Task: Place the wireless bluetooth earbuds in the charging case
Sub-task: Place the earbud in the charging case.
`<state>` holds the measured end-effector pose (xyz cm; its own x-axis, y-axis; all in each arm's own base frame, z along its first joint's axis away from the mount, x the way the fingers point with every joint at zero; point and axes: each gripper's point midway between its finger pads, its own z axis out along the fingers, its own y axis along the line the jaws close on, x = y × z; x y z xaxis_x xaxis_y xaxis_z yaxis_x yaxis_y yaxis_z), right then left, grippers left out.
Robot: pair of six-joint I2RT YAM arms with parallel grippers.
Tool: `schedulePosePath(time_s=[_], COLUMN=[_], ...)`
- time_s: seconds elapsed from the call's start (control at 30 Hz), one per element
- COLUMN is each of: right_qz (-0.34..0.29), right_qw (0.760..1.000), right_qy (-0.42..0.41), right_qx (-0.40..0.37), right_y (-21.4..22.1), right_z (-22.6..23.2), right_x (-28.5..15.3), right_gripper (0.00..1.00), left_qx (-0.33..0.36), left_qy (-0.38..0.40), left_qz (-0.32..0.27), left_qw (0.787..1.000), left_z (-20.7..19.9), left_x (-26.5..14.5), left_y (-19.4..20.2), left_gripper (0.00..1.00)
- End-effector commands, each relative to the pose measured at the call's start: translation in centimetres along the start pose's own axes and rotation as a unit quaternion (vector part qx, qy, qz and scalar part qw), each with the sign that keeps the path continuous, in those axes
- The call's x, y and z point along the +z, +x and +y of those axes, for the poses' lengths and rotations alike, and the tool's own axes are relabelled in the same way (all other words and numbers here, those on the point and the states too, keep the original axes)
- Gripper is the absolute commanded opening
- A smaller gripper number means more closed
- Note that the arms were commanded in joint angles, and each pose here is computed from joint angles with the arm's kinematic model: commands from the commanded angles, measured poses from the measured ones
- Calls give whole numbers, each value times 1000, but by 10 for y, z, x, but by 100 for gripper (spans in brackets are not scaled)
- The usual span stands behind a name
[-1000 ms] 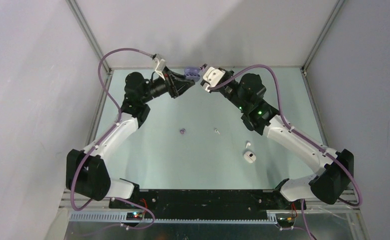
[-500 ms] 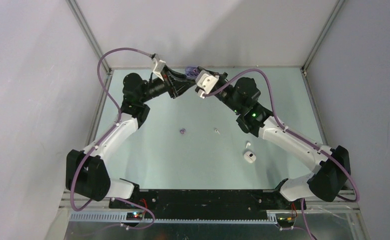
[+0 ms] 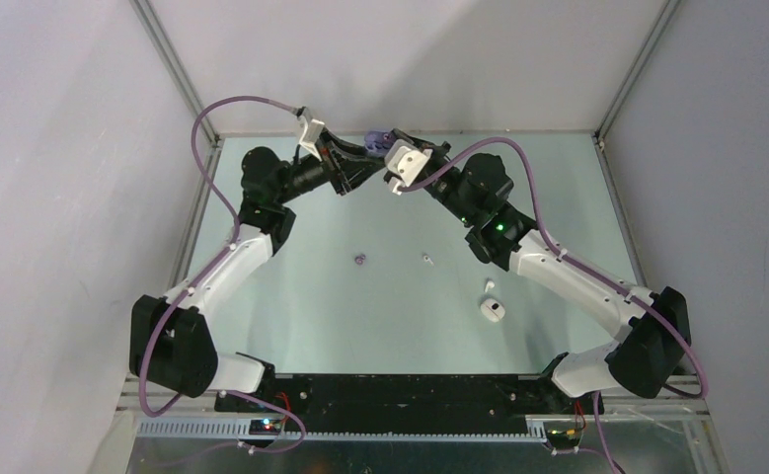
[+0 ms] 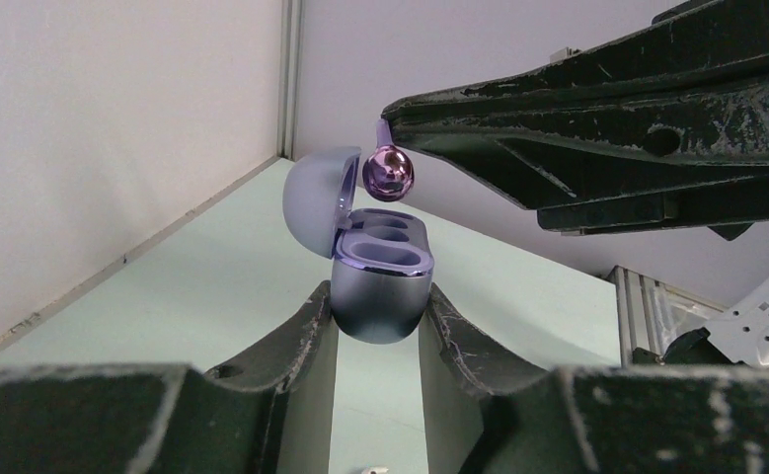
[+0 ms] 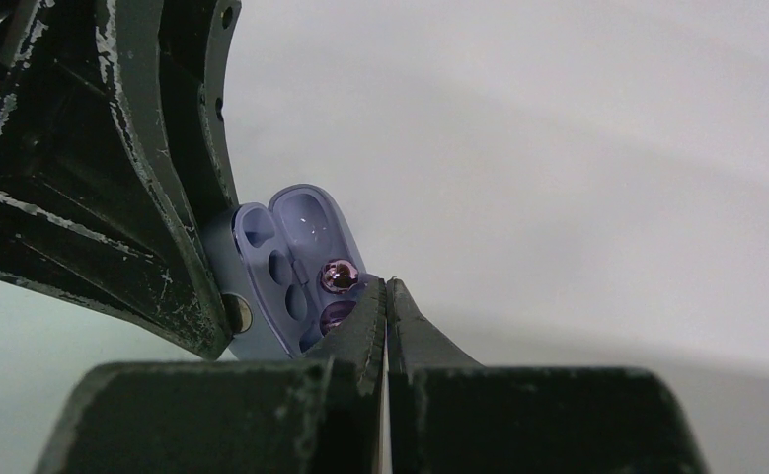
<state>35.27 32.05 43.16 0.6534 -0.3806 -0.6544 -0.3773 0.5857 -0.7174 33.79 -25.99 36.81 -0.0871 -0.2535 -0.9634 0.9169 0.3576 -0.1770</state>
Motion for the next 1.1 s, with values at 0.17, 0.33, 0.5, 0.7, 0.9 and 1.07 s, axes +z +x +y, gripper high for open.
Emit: schedulePosePath(time_s=[0.17, 0.33, 0.5, 0.7, 0.9, 1.07], right_qz=[-13, -13, -12, -7, -2, 3], right_qw=[1000, 1000, 1000, 1000, 1000, 1000], right_qy=[19, 17, 16, 8, 2, -11], right_qx=[-4, -5, -6, -8, -12, -21], right_y=[-9, -9, -9, -6, -4, 0], right_z=[-8, -7, -7, -4, -1, 5], right_x=[1, 1, 0, -1, -1, -1], right_gripper=[0, 0, 0, 0, 0, 0], left_qx=[20, 20, 18, 16, 16, 15], left_qy=[2, 0, -5, -7, -8, -8], left_qz=[-34, -35, -37, -40, -40, -41], left_qw=[999, 999, 999, 999, 999, 999], left_z=[-10, -9, -7, -5, -5, -4], left_x=[-5, -6, -6, -5, -5, -5], left_y=[-24, -25, -26, -27, -27, -27], left_gripper=[0, 0, 0, 0, 0, 0])
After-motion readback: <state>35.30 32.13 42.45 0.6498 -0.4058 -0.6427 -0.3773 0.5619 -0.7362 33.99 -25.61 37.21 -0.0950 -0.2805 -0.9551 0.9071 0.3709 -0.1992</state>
